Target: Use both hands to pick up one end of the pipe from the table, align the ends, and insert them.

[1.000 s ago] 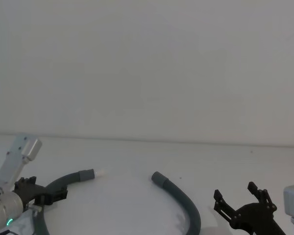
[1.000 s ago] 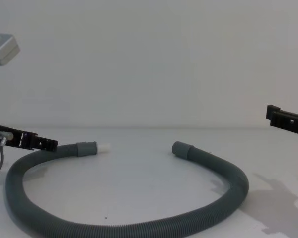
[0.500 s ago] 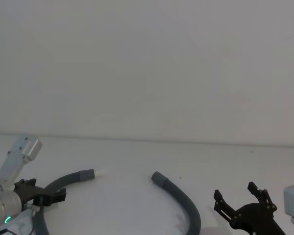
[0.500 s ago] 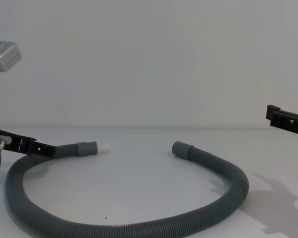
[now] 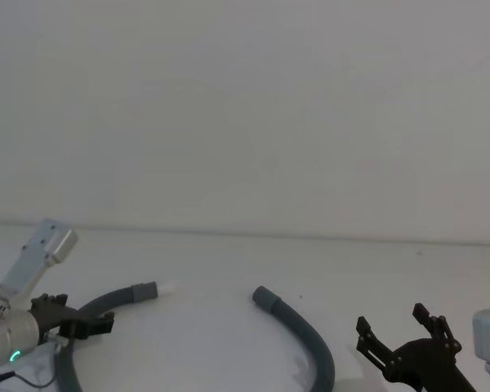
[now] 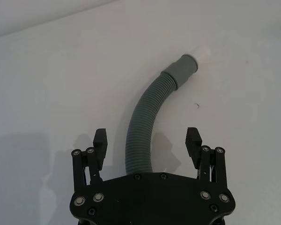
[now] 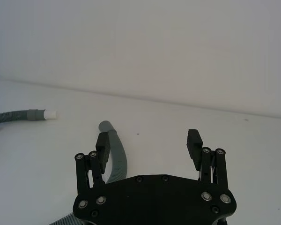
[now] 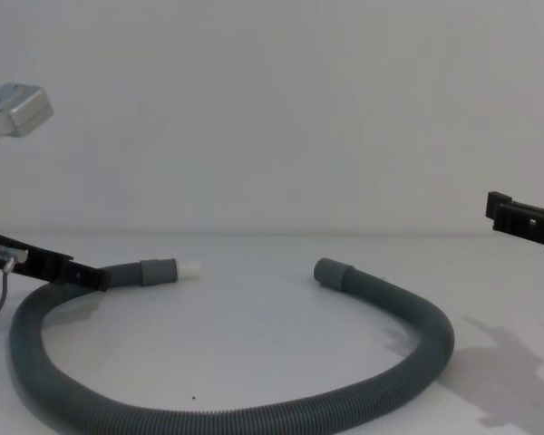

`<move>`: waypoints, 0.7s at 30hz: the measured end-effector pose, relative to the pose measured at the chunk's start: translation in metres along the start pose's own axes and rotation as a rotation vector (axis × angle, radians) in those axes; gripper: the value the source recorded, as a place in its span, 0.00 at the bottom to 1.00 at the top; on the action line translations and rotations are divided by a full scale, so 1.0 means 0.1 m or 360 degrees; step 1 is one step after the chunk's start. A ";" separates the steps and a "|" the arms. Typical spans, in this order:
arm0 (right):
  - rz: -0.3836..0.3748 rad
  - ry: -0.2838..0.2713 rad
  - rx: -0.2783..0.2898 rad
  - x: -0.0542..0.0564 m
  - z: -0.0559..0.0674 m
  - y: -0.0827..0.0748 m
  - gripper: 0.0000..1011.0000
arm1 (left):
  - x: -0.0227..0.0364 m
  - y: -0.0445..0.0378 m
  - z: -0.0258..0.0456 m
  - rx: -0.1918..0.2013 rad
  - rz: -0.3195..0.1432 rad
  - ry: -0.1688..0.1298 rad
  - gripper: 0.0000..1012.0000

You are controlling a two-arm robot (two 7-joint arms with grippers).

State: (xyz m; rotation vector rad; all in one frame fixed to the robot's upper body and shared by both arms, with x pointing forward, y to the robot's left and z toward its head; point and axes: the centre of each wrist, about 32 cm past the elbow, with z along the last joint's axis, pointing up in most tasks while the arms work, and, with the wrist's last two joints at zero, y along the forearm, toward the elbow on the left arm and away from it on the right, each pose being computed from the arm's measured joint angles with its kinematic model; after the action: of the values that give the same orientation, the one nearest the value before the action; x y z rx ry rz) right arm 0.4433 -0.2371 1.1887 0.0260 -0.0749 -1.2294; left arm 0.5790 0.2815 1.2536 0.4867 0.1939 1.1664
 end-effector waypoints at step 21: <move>0.0000 0.0000 0.0000 0.00 0.00 0.00 0.99 | 0.114 -0.168 0.038 0.0019 -0.0063 0.0003 0.99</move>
State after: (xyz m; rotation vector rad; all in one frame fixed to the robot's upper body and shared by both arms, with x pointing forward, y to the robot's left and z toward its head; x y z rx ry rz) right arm 0.4433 -0.2371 1.1887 0.0259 -0.0749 -1.2295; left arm 0.5989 0.2859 1.2503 0.4900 0.2116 1.1277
